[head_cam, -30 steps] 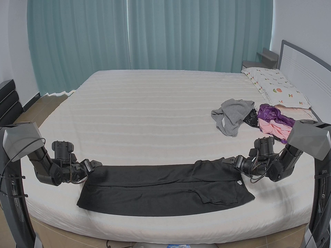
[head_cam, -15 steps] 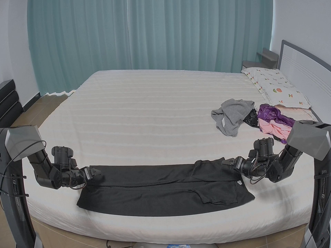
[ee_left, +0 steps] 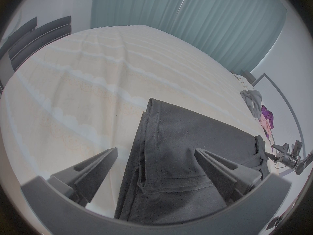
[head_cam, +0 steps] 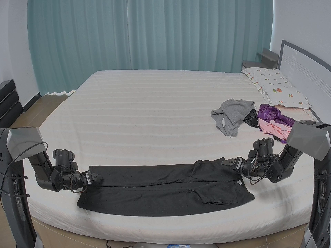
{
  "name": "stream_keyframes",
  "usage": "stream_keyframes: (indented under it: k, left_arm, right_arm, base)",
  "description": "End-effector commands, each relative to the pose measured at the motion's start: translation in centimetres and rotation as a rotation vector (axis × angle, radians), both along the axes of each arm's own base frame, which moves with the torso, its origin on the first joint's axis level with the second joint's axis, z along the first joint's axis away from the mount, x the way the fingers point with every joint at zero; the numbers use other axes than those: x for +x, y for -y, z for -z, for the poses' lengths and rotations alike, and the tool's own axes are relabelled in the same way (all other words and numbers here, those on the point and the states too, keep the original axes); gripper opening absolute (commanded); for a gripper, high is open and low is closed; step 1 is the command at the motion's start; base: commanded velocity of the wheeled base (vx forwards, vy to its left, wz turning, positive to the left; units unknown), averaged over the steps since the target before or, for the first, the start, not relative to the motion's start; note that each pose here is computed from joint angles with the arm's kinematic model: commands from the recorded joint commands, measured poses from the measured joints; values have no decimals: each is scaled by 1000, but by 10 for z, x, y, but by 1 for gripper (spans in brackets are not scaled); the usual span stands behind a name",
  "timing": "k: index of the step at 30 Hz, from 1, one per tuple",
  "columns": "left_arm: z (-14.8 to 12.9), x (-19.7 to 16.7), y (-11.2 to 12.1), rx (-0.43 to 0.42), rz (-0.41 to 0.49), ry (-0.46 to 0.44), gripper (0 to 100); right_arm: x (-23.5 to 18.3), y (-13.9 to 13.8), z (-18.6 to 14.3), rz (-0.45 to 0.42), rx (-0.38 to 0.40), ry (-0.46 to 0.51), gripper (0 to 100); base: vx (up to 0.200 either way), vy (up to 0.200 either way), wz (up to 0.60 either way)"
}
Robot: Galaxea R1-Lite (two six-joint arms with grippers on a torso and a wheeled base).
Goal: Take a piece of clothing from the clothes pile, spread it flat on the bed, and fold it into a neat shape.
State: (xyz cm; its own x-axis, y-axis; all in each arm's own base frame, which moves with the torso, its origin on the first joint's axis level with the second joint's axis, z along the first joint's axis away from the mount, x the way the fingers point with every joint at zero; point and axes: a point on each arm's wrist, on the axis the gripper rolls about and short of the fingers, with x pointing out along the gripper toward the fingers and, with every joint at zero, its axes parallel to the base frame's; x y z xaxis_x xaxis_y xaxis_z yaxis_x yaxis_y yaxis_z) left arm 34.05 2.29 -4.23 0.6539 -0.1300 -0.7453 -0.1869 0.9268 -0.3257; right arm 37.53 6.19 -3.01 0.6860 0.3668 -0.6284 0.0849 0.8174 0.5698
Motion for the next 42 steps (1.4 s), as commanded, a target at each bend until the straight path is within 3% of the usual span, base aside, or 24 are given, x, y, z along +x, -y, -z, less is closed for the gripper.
stream_keyframes:
  k: [1, 11, 20, 36, 37, 42]
  left_arm:
    - [3, -2, 1, 10, 5, -11, 100]
    - [2, -1, 4, 48, 26, 3, 100]
    - [-12, 5, 13, -32, -27, 47, 100]
    - [7, 1, 23, 7, 39, -4, 100]
    - [7, 0, 23, 8, 40, -5, 0]
    - [4, 0, 22, 2, 30, 1, 0]
  right_arm:
    - [0, 0, 1, 0, 0, -1, 100]
    - [0, 0, 0, -1, 1, 2, 100]
    - [0, 0, 0, 0, 0, 2, 100]
    - [1, 0, -1, 1, 0, 6, 100]
    - [1, 0, -1, 1, 0, 6, 100]
    - [1, 1, -3, 5, 1, 12, 100]
  base:
    - [0, 0, 0]
    - [0, 0, 0]
    - [0, 0, 0]
    - [0, 0, 0]
    - [0, 0, 0]
    - [0, 0, 0]
